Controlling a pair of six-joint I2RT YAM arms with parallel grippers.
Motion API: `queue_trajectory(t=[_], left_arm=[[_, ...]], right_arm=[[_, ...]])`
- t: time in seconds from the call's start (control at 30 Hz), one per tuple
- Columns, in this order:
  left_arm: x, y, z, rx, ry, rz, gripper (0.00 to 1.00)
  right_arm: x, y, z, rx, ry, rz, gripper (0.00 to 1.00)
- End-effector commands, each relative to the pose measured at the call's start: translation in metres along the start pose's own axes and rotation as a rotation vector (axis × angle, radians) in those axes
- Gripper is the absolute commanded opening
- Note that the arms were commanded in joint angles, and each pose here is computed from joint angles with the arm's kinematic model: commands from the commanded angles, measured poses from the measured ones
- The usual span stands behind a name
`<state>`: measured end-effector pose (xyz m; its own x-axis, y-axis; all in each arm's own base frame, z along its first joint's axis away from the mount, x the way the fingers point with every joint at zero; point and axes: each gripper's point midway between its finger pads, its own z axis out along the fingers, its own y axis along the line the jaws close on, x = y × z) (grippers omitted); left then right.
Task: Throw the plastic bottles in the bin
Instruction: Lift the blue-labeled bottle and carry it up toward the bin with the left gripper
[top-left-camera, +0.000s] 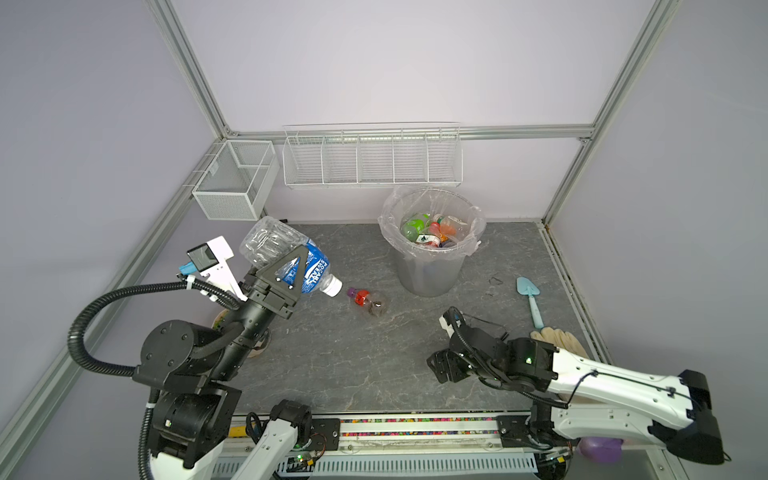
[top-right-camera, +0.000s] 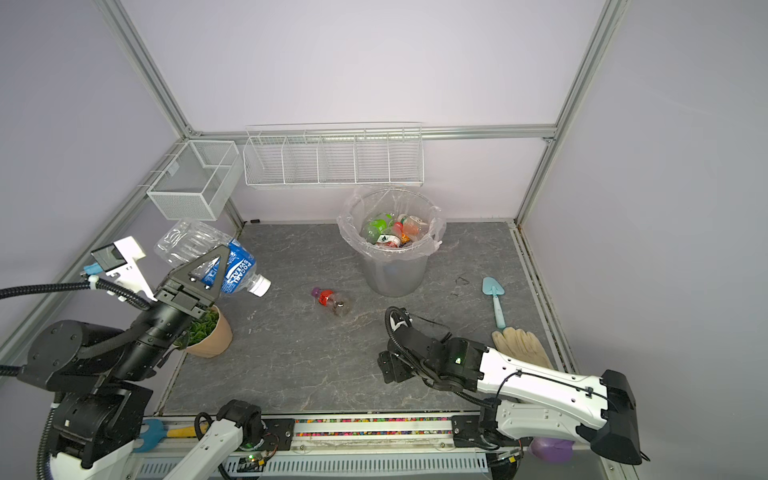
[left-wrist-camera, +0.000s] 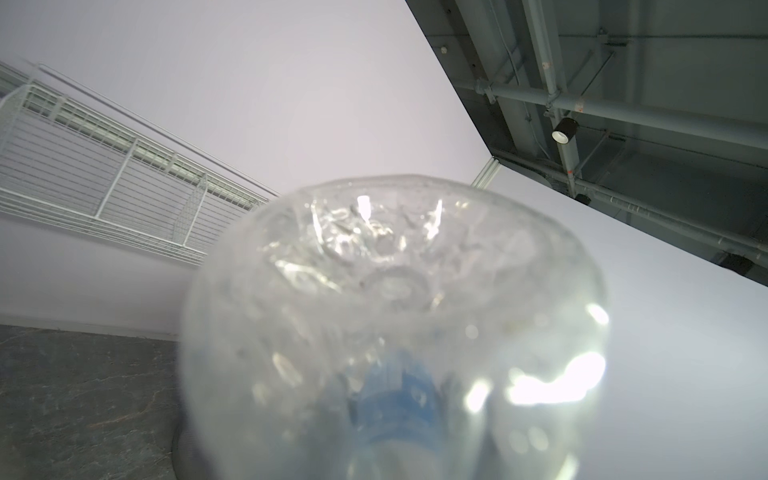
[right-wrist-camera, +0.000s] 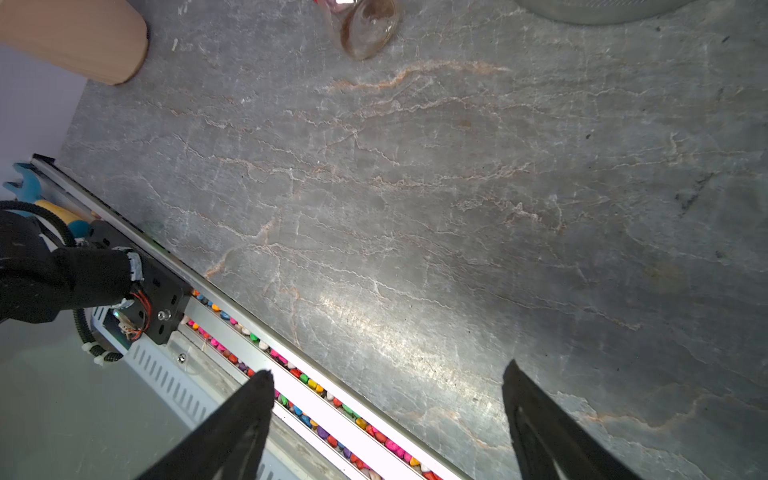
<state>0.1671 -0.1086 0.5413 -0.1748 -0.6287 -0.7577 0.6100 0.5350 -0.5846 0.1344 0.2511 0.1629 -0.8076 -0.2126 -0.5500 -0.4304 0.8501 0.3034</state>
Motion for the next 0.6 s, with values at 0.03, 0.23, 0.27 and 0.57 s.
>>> queue_trajectory(t=[0.03, 0.23, 0.27, 0.57], left_arm=[[-0.023, -0.033, 0.005, 0.106, -0.030, 0.084, 0.00], [-0.043, -0.041, 0.041, 0.120, -0.025, 0.129, 0.00], [-0.045, -0.041, 0.048, 0.124, -0.022, 0.131, 0.00], [-0.028, -0.024, 0.132, 0.087, 0.030, 0.194, 0.00]], right_arm=[[0.002, -0.016, -0.009, 0.035, -0.042, 0.028, 0.88], [0.008, -0.034, -0.020, 0.065, -0.067, 0.050, 0.88], [0.009, -0.037, -0.023, 0.071, -0.070, 0.055, 0.88], [0.010, -0.053, -0.040, 0.074, -0.130, 0.100, 0.88]])
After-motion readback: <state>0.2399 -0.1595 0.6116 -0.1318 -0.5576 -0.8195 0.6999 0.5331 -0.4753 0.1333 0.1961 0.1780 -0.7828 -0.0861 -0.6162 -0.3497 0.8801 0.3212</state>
